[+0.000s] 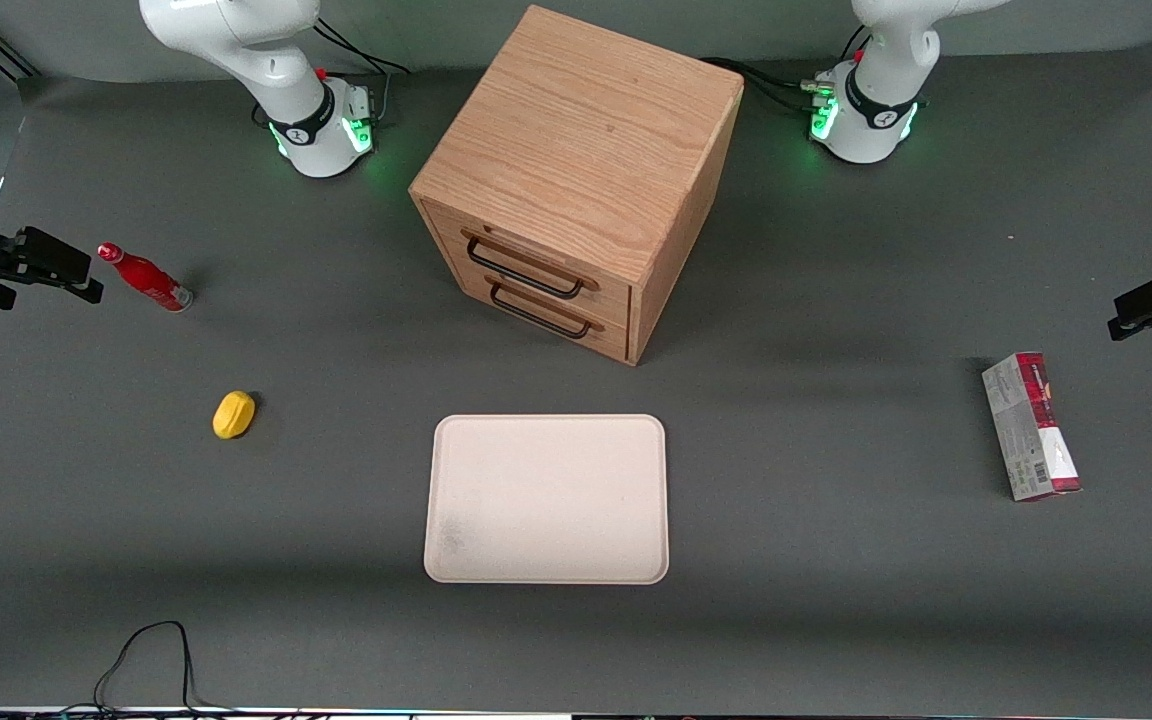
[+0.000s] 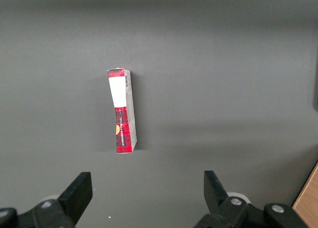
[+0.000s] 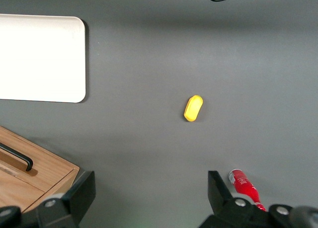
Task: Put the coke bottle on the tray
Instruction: 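Move the right gripper down toward the red Coca-Cola bottle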
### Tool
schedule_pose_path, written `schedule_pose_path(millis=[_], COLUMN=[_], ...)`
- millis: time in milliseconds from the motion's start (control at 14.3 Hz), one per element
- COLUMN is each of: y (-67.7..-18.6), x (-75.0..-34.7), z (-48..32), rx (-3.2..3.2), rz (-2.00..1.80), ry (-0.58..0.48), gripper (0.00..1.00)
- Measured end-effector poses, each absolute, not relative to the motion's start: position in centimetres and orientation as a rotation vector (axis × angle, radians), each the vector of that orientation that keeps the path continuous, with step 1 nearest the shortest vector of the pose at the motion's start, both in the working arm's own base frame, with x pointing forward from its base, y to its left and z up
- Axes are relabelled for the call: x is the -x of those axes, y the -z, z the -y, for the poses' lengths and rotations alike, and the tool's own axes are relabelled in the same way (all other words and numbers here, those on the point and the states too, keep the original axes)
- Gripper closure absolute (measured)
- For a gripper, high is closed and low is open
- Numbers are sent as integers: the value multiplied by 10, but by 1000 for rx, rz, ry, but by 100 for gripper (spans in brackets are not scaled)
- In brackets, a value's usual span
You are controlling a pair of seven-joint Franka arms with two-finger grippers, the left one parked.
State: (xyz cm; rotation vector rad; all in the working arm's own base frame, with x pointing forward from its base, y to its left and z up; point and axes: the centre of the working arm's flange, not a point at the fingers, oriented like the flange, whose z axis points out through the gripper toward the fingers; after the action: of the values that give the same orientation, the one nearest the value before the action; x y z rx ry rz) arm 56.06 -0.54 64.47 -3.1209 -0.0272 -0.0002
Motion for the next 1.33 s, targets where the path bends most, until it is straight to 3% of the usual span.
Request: schedule_pose_path(millis=[350,630,1050,1330], y=[-636,-582,-488,-416], x=[-560,-553,-466,-407], z=[8,58,185,242], rx=[3125,3163,3077,3030], rz=[19,-79,-17,67], ry=[-37,-194,-143,-38], gripper=[0,0,0,0])
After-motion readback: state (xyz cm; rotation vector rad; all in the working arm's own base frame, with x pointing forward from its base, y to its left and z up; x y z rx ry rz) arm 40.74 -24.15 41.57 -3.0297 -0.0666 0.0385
